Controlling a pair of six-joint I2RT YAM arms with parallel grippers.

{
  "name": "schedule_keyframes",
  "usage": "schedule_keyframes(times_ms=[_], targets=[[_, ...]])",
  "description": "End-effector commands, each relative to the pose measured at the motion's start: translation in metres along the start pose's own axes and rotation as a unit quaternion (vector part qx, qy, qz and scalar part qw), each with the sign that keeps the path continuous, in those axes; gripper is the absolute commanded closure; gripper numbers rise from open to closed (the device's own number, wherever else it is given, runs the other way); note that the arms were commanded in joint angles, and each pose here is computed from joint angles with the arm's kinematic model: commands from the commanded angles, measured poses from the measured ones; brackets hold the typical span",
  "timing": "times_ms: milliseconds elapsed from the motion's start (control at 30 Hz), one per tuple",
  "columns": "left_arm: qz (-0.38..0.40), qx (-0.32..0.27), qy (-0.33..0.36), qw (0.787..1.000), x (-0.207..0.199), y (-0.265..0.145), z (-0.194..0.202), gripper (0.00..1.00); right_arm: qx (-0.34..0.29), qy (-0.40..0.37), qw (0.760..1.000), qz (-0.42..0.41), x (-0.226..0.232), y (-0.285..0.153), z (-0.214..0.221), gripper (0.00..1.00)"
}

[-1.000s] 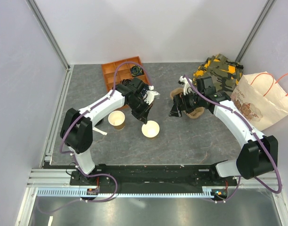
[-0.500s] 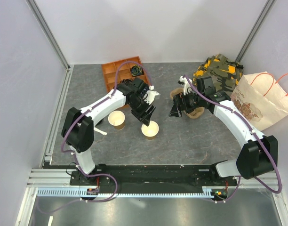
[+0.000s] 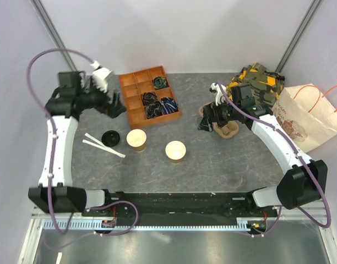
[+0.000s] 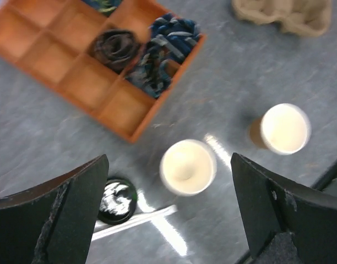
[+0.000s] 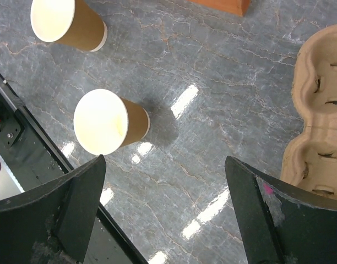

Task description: Pack the takeout coffee

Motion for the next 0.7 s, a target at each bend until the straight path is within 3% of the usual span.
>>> schedule_keyframes(times_ms=[0,167,333,567,667], targets=[[0.009,-0.008,0.065,0.998,0.029,-0.019,0.058,0.0,-0.035,-0.029,0.999,0.004,0.003,-0.009,-0.022,0.02],[-0.029,0.053,0.138,0.989,0.056,-0.011,0.131,0.01,-0.037,-0.023,0.999,-0.013,0.006,-0.006,-0.021,0.02],[0.017,0.077,0.189,0.979,0.061,0.014,0.186,0.05,-0.03,-0.013,0.999,-0.032,0.008,-0.002,-0.016,0.02],[0.05,0.085,0.325,0.941,0.077,0.042,0.224,0.16,-0.023,-0.006,0.999,-0.043,0.009,0.002,-0.01,0.02],[0.036,0.099,0.332,0.937,0.093,0.052,0.232,0.23,-0.019,-0.004,0.999,-0.045,0.009,0.003,-0.008,0.02]])
Point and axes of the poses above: each gripper's point midway between its finger pads, its own y axis out along the fingers, its own x axis along the line the jaws close on, z = x × y, the point moved 4 cm from there along -y, back along the fingers, and after that the axes turned 2 degrees about -y, right-handed, at the moved point
